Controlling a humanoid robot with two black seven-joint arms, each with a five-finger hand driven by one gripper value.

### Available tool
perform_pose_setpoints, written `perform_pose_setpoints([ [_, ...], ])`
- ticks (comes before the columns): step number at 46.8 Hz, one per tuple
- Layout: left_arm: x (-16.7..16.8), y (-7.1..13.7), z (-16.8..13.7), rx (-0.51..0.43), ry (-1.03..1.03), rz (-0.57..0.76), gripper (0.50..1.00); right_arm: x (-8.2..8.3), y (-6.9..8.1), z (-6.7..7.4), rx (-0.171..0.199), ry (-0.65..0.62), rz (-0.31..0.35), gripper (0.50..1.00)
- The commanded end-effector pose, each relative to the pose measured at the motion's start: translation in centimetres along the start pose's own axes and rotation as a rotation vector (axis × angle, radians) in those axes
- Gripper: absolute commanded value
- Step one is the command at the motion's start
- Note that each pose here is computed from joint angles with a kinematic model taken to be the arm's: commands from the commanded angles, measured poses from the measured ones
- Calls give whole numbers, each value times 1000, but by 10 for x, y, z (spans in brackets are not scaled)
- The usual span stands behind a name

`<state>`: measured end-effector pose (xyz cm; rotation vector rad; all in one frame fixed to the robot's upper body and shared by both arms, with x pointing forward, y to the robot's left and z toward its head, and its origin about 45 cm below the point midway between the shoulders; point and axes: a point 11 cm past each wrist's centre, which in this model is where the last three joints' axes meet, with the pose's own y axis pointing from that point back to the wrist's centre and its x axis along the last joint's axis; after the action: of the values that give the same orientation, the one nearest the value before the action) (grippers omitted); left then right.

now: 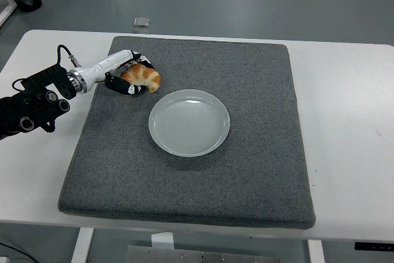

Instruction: Place the bread on the plate

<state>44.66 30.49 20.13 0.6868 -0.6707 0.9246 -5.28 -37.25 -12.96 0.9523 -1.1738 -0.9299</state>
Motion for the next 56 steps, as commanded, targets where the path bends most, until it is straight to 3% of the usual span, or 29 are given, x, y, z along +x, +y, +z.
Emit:
perform_pose_setpoints([
  [1,1,1,0,0,0,2,500,0,0,0,0,0,0,938],
  [14,43,12,-1,-16,-50,62,500,0,0,0,0,0,0,940],
  [23,109,25,12,-27,-131,145,500,0,0,0,-1,-2,0,938],
  [30,156,36,37,-63,-178,169,500,0,0,0,-1,-2,0,938],
  [40,197,34,81,-130,-211,184,500,0,0,-1,0,-5,0,938],
  [48,216,33,110,-176,-250,184,500,1,0,-1,0,-5,1,938],
  [56,213,28,144,-240,-336,147,500,1,0,-1,0,-5,1,940],
])
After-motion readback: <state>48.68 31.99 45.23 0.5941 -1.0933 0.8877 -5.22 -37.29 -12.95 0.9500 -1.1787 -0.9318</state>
